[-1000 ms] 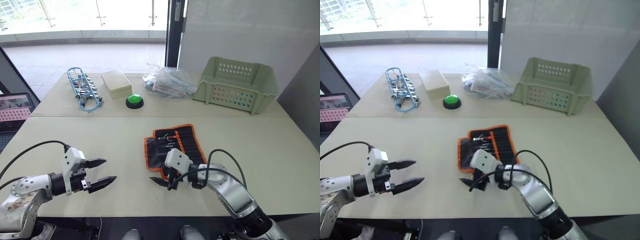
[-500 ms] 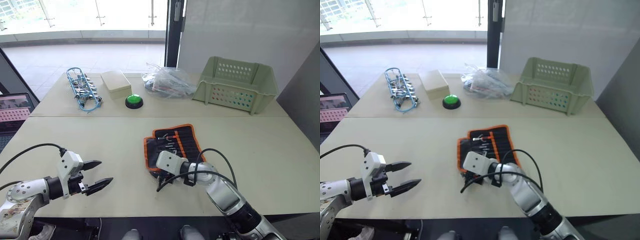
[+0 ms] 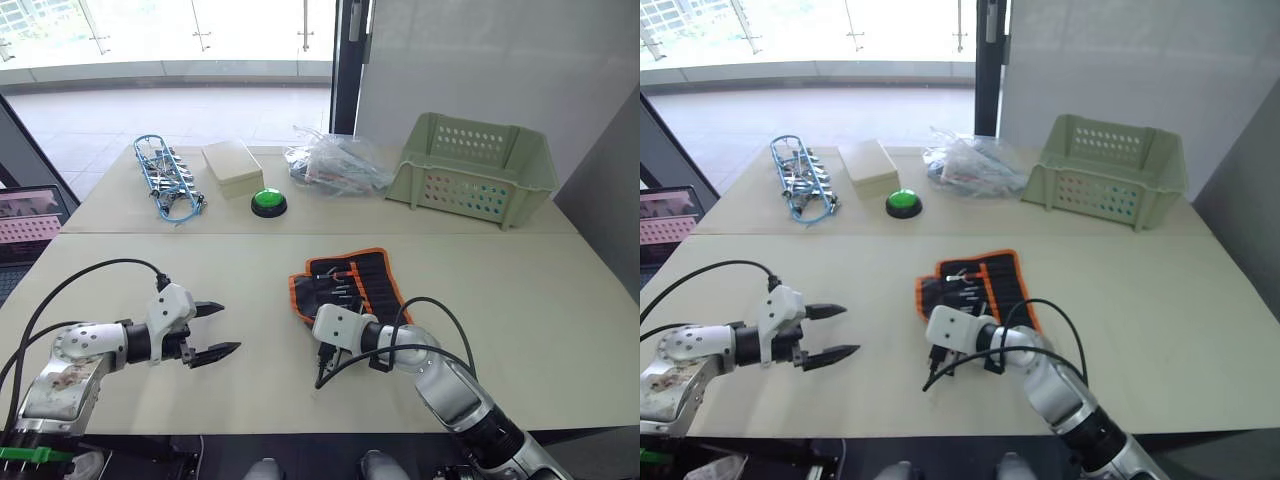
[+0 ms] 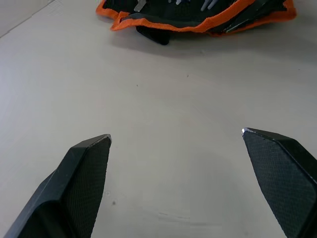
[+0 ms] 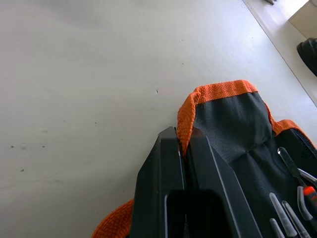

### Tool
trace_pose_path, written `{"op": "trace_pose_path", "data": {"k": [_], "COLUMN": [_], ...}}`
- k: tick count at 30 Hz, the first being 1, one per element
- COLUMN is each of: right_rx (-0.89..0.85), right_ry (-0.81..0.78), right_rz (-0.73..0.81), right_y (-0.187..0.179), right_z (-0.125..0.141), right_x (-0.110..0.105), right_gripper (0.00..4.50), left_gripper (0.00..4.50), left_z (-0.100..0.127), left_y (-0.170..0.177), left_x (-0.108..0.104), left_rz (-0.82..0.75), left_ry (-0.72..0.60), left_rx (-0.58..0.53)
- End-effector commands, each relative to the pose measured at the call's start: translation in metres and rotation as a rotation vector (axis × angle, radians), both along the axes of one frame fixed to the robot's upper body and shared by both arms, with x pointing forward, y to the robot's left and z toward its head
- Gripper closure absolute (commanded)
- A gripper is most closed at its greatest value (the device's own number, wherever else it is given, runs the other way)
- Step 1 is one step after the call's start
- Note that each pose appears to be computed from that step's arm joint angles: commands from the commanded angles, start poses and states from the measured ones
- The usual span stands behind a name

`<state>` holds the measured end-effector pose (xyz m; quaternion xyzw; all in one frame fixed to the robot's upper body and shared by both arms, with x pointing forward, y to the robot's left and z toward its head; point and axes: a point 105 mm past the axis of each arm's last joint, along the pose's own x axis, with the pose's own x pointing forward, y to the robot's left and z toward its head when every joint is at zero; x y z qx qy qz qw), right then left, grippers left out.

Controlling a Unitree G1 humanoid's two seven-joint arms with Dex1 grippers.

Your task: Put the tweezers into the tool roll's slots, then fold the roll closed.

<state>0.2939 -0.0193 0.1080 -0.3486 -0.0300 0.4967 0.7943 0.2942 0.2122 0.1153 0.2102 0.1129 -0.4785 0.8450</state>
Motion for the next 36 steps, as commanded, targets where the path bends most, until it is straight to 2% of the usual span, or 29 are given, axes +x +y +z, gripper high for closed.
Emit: {"op": "trace_pose_path", "data": {"k": [1,6,8,12,18,22,24,30,36], "right_rx": [0.032,0.01,0.01,0.008,0.015,0.022,0.024,0.013,-0.002], "right_ry": [-0.058,-0.051,-0.049,-0.041,-0.039,-0.041,-0.04,-0.042,-0.043], "right_rz": [0.057,0.106,0.112,0.11,0.096,0.08,0.077,0.056,0.044], "right_y": [-0.005,-0.018,-0.02,-0.026,-0.026,-0.027,-0.026,-0.028,-0.031], "right_z": [0.019,0.018,0.017,0.015,0.016,0.017,0.018,0.019,0.019], "right_x": [-0.008,-0.018,-0.02,-0.023,-0.023,-0.023,-0.023,-0.021,-0.019], "right_gripper": [4.47,4.47,4.47,4.47,4.47,4.47,4.47,4.5,4.5], "left_gripper": [0.0,0.0,0.0,0.0,0.0,0.0,0.0,1.82,3.86], "left_z": [-0.001,-0.013,-0.014,-0.008,0.004,0.006,0.007,0.005,0.012], "left_y": [-0.014,-0.039,-0.049,-0.074,-0.091,-0.096,-0.101,-0.11,-0.112], "left_x": [0.007,0.025,0.034,0.053,0.076,0.083,0.084,0.078,0.081], "left_rz": [-0.087,-0.213,-0.217,-0.271,-0.297,-0.335,-0.353,-0.451,-0.461], "left_ry": [-0.039,-0.097,-0.11,-0.19,-0.278,-0.315,-0.317,-0.342,-0.392], "left_rx": [0.035,0.154,0.147,0.189,0.22,0.275,0.261,0.288,0.29]}}
